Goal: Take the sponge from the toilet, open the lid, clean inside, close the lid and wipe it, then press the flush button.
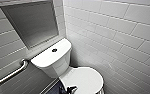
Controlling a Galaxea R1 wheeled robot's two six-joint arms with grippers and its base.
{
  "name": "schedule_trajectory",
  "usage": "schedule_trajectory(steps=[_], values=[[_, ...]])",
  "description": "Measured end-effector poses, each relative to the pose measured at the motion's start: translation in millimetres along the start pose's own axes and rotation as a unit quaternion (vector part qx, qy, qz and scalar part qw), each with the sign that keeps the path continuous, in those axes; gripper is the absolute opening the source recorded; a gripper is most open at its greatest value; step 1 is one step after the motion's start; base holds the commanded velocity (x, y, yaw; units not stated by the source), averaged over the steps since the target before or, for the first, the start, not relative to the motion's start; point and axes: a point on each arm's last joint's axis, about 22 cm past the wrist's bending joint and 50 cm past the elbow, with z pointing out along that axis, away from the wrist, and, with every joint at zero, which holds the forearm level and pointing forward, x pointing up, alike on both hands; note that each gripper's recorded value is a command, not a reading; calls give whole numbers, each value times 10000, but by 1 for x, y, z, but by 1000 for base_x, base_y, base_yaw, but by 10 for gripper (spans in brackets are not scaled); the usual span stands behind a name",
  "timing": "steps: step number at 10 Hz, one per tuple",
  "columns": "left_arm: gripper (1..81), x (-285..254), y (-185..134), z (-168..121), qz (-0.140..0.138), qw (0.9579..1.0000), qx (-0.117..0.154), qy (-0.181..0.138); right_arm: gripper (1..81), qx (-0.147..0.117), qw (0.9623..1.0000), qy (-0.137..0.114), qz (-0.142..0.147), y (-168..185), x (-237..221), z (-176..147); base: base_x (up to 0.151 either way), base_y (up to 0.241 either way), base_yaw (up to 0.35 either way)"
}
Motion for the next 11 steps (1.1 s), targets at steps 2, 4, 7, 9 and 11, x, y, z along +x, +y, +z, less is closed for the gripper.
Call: schedule_trajectory(steps=[2,4,7,9,11], values=[[811,-1,18,-10,31,9999,-141,-26,10,-2,10000,-2,0,0,0,0,0,0,0],[811,-1,20,-11,36,9998,-171,-26,10,-3,10000,1,-2,0,0,0,0,0,0],[811,1,29,-15,121,9998,-115,-66,10,-28,10000,11,-11,3,1,0,0,0,0],[811,-1,45,-23,269,9994,-194,-41,10,31,9999,130,-101,-1,12,1,0,0,0],[811,-5,92,-26,490,9962,-720,43,10,105,9994,268,-200,-7,22,4,0,0,0]])
